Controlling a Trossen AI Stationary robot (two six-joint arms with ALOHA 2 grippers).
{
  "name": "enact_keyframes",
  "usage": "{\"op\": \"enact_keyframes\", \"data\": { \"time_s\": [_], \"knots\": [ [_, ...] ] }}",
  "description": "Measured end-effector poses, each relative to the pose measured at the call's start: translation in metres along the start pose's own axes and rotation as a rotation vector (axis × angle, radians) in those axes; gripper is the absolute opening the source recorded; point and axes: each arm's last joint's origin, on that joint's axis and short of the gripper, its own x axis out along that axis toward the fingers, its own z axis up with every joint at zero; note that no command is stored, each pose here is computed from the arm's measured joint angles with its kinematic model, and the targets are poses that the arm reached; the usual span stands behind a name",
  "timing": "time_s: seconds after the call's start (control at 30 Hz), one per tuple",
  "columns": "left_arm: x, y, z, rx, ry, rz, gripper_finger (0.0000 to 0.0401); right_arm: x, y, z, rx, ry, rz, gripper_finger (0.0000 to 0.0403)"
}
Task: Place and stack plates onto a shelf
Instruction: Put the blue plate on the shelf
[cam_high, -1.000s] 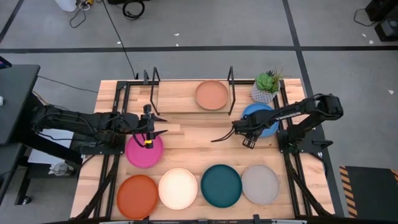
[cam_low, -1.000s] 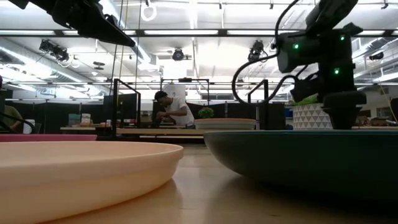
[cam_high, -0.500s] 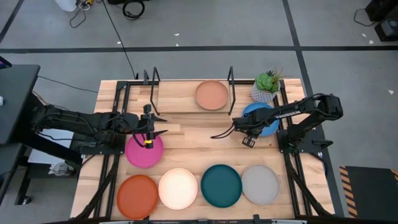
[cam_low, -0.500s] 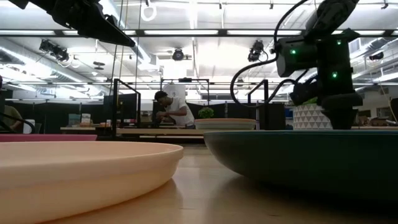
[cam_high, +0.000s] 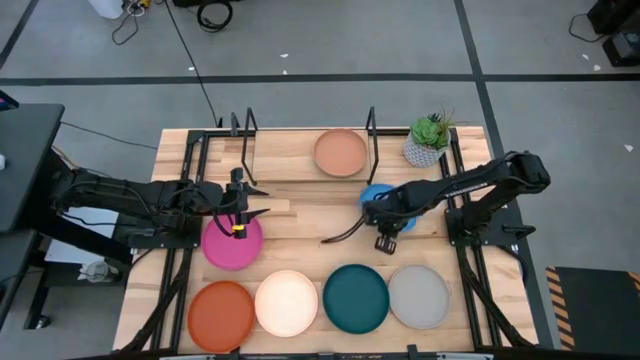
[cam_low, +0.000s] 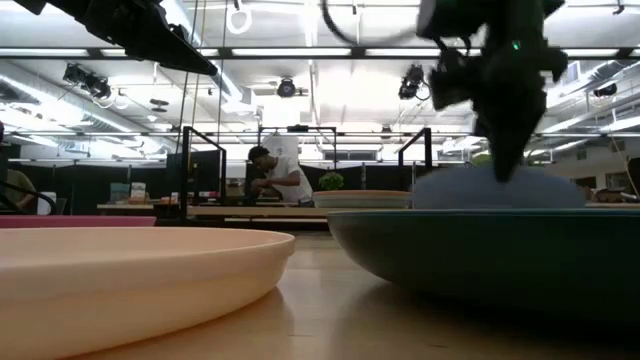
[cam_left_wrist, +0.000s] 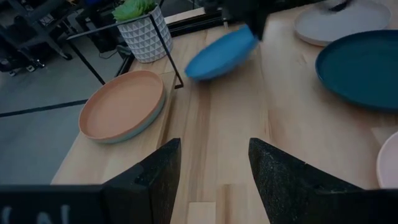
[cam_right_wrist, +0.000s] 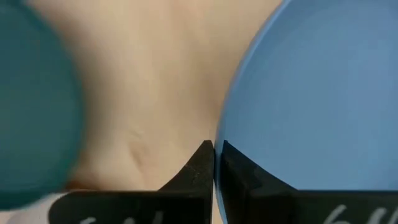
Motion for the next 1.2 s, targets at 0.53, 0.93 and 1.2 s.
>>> {"op": "enact_keyframes", "data": {
  "time_s": [0.53,0.93,1.2],
  "knots": [
    [-0.023,-0.006,0.024,-0.034,-0.095,-0.079,0.0196,-0.024,0.079,0.095,-0.604,-0.113,-0.173,0.0020],
    [-0.018,-0.017,0.009,0.113,0.078,-0.103,0.0196,-0.025,0.044,0.142,-0.772,-0.174,-0.222,0.0020],
    [0.023,-0.036,0.004,0.477,0.204,0.097,0.0208,-0.036,0.033,0.142,-0.797,-0.179,-0.182,0.0020]
  ]
}}
